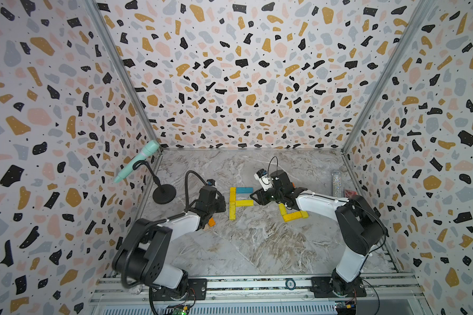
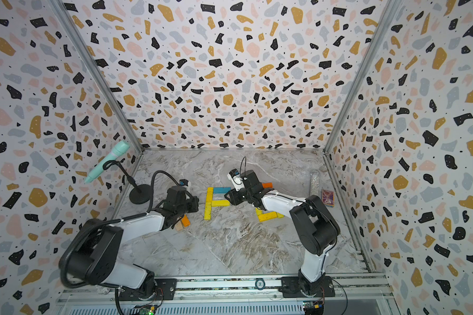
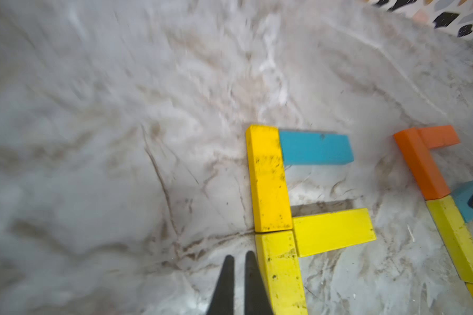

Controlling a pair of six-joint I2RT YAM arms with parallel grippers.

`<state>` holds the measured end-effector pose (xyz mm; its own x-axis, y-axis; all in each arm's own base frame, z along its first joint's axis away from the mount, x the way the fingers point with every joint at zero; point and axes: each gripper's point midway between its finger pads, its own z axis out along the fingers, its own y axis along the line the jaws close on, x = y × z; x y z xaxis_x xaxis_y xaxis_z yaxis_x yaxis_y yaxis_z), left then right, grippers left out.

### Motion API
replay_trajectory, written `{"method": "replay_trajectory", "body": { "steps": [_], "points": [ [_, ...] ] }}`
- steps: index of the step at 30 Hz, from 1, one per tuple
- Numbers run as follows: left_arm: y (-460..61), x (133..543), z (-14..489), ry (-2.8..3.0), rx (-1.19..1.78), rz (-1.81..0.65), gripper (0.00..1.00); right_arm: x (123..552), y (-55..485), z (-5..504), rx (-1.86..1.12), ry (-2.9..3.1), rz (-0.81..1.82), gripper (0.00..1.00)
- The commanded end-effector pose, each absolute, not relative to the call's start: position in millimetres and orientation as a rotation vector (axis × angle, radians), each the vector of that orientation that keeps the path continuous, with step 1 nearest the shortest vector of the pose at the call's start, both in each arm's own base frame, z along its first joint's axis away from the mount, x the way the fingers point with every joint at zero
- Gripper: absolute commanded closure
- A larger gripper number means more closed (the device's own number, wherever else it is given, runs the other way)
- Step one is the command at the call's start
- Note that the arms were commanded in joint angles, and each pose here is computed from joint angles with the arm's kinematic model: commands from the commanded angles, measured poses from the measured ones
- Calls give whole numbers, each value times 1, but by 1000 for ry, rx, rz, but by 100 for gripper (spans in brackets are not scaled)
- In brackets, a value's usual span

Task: Assemble the number 6 with building blocks
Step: Assemble the building block at the center of the board, then pick up the building block from the center of the board.

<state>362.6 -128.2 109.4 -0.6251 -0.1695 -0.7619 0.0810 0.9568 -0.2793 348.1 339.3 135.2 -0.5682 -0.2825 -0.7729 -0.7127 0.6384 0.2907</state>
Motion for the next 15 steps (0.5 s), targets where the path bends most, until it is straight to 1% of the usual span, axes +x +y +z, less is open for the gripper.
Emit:
{"method": "replay_trajectory", "body": {
  "steps": [1,2,3,4,5,6,10,15],
  "points": [
    [-87,358,171,2065,-178,-182,38,320,361,155,-890,2100,695,50],
    [-76,354,182,2026,-220,-164,24,313,370,156,-916,2096,698,49],
    [-65,349,194,1984,-258,-156,14,302,380,155,-944,2093,702,49],
    [-56,343,202,1951,-292,-159,7,293,390,154,-966,2087,704,48],
    [-48,339,206,1925,-325,-159,3,286,399,152,-981,2085,709,48],
    [-38,334,210,1895,-366,-161,0,277,411,151,-1002,2078,721,47],
    [-4,322,199,1829,-516,-185,1,247,454,136,-1098,2069,689,46],
    [12,320,180,1821,-594,-251,1,230,486,100,-1198,2112,599,45]
  ]
}}
